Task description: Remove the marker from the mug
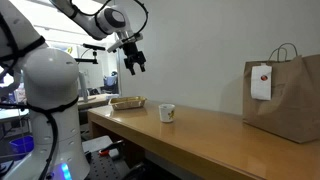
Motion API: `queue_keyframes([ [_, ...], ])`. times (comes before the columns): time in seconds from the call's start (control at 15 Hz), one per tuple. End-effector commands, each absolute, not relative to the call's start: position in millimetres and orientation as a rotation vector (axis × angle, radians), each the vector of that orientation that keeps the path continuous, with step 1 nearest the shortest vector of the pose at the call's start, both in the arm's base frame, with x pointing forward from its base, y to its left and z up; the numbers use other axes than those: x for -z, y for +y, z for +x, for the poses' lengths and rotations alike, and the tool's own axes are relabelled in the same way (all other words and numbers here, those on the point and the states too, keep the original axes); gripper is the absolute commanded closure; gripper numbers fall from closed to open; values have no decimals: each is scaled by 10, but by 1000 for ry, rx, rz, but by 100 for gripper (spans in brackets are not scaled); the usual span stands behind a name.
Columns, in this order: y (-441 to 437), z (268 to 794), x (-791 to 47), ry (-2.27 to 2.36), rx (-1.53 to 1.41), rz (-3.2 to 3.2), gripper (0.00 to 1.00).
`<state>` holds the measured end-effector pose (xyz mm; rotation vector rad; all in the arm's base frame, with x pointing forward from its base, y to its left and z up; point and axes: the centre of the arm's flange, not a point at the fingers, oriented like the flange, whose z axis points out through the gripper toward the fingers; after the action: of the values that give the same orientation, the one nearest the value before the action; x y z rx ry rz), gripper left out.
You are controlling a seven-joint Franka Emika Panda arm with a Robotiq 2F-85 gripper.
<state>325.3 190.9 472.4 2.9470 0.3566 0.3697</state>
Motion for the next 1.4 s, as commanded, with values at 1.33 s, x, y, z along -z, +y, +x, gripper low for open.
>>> queue_keyframes([
  [1.33,1147,5190,-4133,638,76,3088,3],
])
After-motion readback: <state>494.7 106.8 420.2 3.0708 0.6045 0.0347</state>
